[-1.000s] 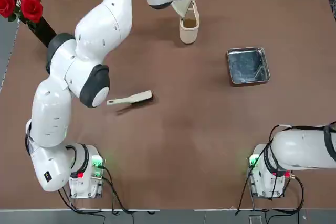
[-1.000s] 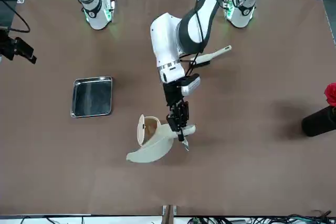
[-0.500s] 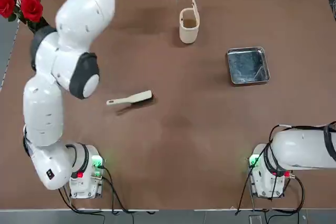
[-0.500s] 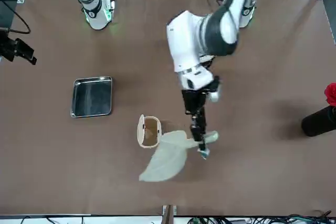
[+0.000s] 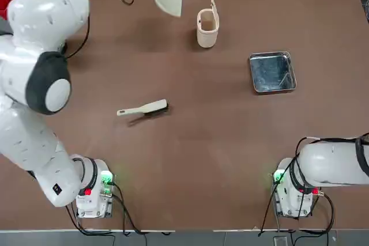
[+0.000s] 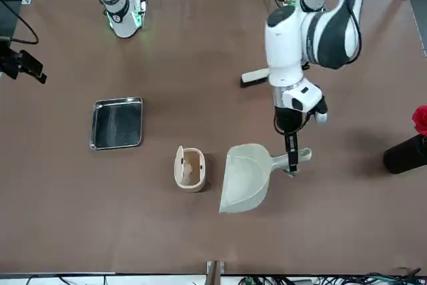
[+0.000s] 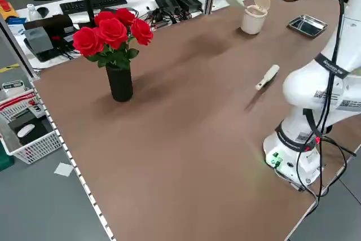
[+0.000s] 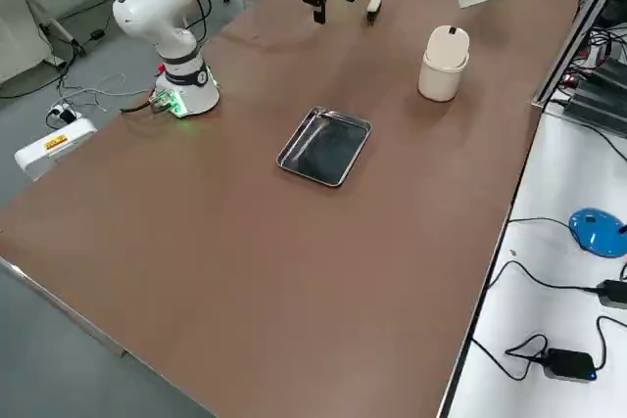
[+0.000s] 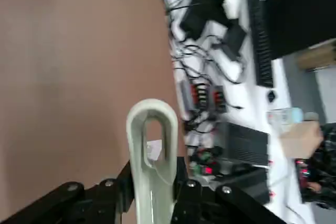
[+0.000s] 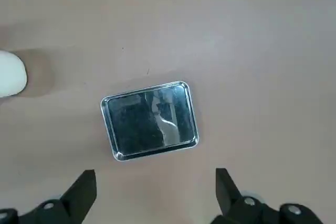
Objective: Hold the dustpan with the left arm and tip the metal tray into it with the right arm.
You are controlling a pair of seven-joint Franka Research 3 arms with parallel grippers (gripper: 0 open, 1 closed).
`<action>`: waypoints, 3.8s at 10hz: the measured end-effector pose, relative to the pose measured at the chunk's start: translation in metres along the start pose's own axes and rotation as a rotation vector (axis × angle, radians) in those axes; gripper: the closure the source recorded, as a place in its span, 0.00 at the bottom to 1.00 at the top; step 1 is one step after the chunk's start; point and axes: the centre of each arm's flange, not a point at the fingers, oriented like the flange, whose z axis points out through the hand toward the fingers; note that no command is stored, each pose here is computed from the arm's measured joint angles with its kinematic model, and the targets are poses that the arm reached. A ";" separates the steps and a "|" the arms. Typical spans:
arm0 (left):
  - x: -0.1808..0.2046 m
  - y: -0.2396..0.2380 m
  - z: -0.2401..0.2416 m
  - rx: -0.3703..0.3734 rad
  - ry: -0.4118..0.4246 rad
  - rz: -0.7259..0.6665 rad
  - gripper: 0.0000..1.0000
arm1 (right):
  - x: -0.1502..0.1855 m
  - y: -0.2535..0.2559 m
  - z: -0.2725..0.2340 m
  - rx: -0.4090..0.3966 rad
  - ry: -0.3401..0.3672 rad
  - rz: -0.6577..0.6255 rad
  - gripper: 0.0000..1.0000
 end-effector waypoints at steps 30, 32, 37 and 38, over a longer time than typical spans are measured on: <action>0.070 -0.201 0.161 0.615 -0.254 -0.013 0.68 | 0.019 0.004 0.006 0.004 0.069 0.011 0.00; 0.069 -0.203 0.163 0.621 -0.253 -0.018 0.68 | 0.018 0.003 0.007 0.004 0.066 0.010 0.00; 0.066 -0.203 0.165 0.623 -0.251 -0.014 0.68 | 0.012 -0.003 0.012 0.000 0.005 0.016 0.00; 0.063 -0.202 0.167 0.622 -0.250 -0.009 0.67 | 0.011 -0.006 0.013 -0.001 -0.004 0.011 0.00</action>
